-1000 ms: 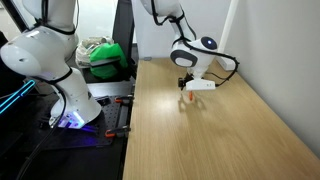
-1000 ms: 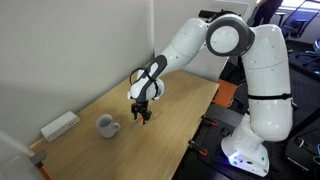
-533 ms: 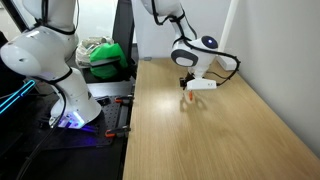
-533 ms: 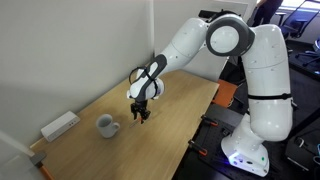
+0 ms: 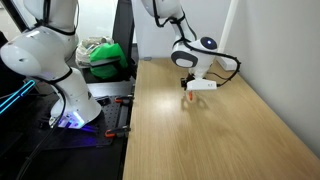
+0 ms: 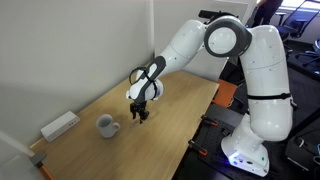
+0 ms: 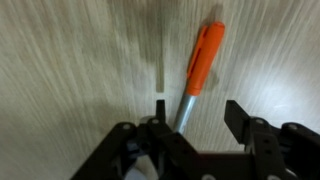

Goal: Put the pen in the mug

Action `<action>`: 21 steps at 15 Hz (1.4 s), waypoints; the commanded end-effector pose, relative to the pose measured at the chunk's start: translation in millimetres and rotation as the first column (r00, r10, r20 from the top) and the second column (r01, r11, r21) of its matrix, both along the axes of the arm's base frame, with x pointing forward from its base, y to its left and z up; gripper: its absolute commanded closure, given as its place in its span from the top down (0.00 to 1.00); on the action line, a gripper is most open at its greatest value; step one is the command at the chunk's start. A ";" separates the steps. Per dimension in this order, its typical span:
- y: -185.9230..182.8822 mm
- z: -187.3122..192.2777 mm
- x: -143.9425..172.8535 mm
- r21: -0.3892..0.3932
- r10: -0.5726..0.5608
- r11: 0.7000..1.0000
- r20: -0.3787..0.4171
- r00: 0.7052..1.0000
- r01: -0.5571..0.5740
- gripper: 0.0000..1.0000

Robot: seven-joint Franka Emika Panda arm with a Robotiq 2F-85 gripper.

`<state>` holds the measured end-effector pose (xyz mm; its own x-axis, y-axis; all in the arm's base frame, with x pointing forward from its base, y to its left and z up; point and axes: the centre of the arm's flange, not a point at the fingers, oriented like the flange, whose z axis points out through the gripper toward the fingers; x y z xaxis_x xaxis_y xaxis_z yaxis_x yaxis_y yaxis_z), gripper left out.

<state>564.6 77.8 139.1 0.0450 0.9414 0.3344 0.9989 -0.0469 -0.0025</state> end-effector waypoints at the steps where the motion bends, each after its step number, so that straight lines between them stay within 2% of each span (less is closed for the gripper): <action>1: 2.4 -3.3 6.6 -0.003 -0.035 0.999 0.015 0.999 0.035 0.51; 2: 2.4 -3.8 6.7 -0.003 -0.042 0.999 0.014 0.999 0.042 0.37; 7: 1.1 -2.8 7.0 -0.001 -0.051 0.999 0.018 0.999 0.051 0.02; 9: 0.4 -1.8 7.7 0.001 -0.055 0.999 0.019 0.998 0.055 0.00; 10: 0.0 -1.6 8.2 0.002 -0.057 0.998 0.019 0.998 0.056 0.03; 13: -1.2 0.2 9.3 0.023 -0.055 0.998 0.008 0.998 0.055 0.03; 16: -4.2 10.4 6.9 0.098 -0.048 0.994 0.021 0.999 0.046 0.03; 21: -22.2 30.1 6.9 0.230 -0.101 0.970 0.066 0.993 0.083 0.03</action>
<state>574.9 72.1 156.5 0.0967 0.8706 0.4824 0.9922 -0.1229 0.0229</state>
